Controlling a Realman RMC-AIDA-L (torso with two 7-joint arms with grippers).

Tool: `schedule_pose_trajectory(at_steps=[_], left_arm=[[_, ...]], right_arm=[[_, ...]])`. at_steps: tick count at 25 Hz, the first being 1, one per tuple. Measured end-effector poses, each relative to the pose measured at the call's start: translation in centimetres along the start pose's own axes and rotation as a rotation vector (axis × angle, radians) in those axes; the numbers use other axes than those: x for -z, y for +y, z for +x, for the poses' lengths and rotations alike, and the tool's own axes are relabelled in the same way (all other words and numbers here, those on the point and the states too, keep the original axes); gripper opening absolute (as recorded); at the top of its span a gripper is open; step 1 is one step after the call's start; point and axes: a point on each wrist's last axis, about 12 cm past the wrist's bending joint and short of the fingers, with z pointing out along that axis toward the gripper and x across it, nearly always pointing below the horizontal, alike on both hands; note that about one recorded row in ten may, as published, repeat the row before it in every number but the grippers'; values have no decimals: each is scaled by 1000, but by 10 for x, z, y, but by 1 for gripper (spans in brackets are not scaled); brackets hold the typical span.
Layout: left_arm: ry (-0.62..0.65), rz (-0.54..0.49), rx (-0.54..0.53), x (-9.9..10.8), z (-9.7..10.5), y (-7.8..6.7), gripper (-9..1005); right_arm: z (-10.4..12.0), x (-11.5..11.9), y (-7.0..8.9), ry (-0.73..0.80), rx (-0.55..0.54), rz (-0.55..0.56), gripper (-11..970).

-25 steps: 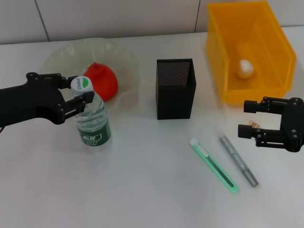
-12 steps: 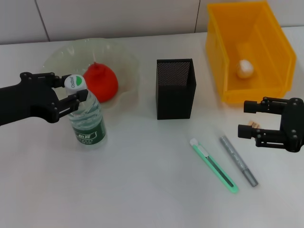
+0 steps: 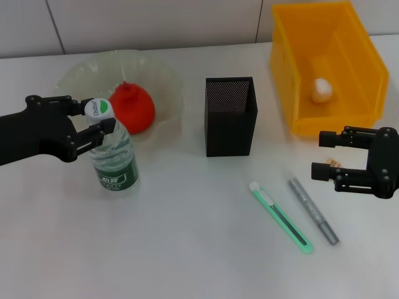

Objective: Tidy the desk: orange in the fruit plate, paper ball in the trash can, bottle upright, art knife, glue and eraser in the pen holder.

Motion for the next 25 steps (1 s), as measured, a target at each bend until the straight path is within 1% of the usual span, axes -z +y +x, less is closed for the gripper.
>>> schedule_pose_trajectory(at_steps=[12,25], left_arm=[[-8,-3,-5,-1,-3,2,457],[-7,-14,3,0,1,5,460]], right_arm=[[-1,-2,-1,1,4,-3,709],[-4,-3,-3,-2,11,-2,710]])
